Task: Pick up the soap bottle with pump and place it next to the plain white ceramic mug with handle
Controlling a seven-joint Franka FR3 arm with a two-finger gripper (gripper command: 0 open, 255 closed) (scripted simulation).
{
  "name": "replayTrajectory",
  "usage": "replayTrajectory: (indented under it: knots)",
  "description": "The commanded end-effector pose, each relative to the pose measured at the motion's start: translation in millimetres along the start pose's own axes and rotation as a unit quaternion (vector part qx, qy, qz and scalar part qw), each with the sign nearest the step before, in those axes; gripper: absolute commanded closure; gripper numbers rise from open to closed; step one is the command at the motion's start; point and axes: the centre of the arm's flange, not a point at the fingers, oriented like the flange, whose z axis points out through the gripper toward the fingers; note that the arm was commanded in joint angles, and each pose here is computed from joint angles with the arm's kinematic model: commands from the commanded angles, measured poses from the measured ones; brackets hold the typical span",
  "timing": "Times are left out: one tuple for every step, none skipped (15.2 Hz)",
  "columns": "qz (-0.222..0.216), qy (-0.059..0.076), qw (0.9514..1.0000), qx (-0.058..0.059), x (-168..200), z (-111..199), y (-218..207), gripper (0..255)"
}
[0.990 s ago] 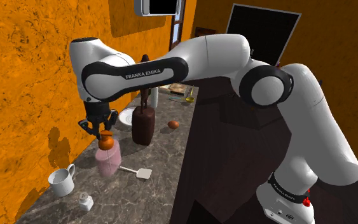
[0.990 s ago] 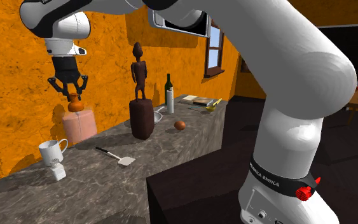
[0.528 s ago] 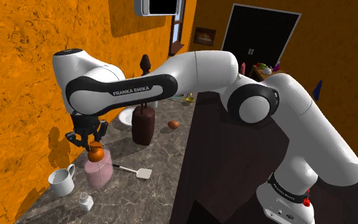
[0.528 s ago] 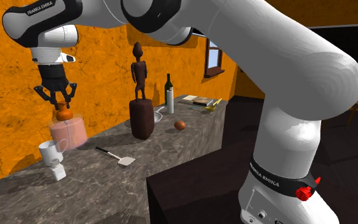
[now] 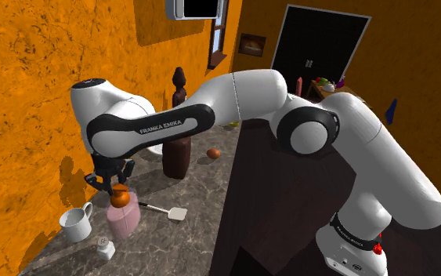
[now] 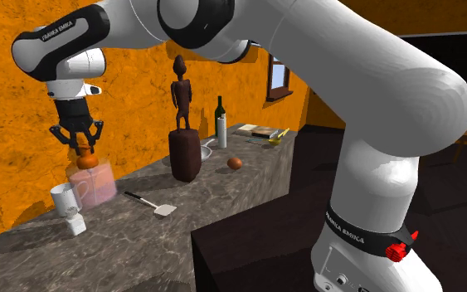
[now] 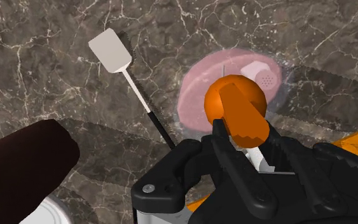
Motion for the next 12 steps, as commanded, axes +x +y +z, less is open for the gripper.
replayTrajectory:
  knots:
    - [0.0,0.0,1.0,0.0,-1,11,0,255]
    - [0.0,0.0,1.0,0.0,0,16,0,255]
    - [0.0,0.0,1.0,0.0,0,21,0,255]
    - [0.0,0.0,1.0,0.0,0,26,0,255]
    - [0.0,0.0,1.0,0.0,0,32,0,255]
    - [0.0,0.0,1.0,0.0,0,37,0,255]
    - [0.0,0.0,1.0,0.0,0,42,0,255]
    - [0.0,0.0,1.0,0.0,0,47,0,255]
    - [0.0,0.0,1.0,0.0,0,53,0,255]
    - [0.0,0.0,1.0,0.0,0,58,0,255]
    - [0.0,0.0,1.0,0.0,0,63,0,255]
    - [0.0,0.0,1.0,0.0,1,69,0,255]
